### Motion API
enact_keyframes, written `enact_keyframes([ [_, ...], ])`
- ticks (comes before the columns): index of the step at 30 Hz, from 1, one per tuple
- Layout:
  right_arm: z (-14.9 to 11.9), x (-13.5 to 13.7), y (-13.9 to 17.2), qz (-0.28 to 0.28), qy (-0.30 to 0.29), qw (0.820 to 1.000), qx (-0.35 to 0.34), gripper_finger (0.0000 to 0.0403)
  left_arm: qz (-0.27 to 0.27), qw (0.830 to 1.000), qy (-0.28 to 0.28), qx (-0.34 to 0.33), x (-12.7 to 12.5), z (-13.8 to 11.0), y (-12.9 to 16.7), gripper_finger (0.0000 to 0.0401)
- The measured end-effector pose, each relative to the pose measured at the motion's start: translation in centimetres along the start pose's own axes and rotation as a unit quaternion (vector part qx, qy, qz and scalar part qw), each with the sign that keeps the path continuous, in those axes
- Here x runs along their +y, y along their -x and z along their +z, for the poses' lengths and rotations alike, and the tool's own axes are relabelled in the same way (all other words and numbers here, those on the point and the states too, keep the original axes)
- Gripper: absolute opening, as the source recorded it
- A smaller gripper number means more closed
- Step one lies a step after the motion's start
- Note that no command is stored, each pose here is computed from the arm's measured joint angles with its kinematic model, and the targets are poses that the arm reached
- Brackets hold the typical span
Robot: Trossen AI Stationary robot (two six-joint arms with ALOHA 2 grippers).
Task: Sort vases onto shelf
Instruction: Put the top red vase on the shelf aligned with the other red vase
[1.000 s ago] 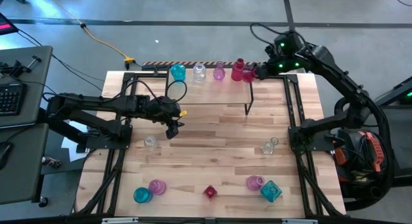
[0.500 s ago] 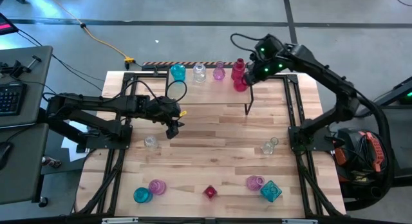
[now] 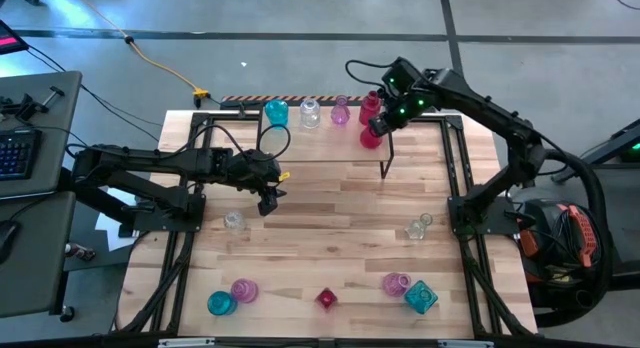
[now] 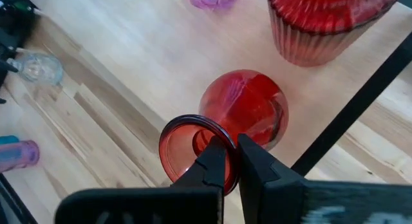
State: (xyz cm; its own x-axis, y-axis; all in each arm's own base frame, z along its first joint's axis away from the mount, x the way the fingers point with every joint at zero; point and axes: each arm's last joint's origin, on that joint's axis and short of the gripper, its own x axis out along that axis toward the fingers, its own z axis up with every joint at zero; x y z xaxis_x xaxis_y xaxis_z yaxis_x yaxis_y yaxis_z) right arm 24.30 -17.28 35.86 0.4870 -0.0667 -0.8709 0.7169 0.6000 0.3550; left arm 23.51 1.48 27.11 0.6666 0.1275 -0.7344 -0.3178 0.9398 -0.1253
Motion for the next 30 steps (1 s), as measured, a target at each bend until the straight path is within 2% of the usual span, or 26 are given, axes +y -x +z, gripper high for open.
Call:
enact_keyframes([
  [30,0.78,-0.65,-0.06,-0.004,0.015,1.0,-0.023,0.0,0.0,1.0,0.0,0.0,0.01,0.01,0.0,0.0193],
])
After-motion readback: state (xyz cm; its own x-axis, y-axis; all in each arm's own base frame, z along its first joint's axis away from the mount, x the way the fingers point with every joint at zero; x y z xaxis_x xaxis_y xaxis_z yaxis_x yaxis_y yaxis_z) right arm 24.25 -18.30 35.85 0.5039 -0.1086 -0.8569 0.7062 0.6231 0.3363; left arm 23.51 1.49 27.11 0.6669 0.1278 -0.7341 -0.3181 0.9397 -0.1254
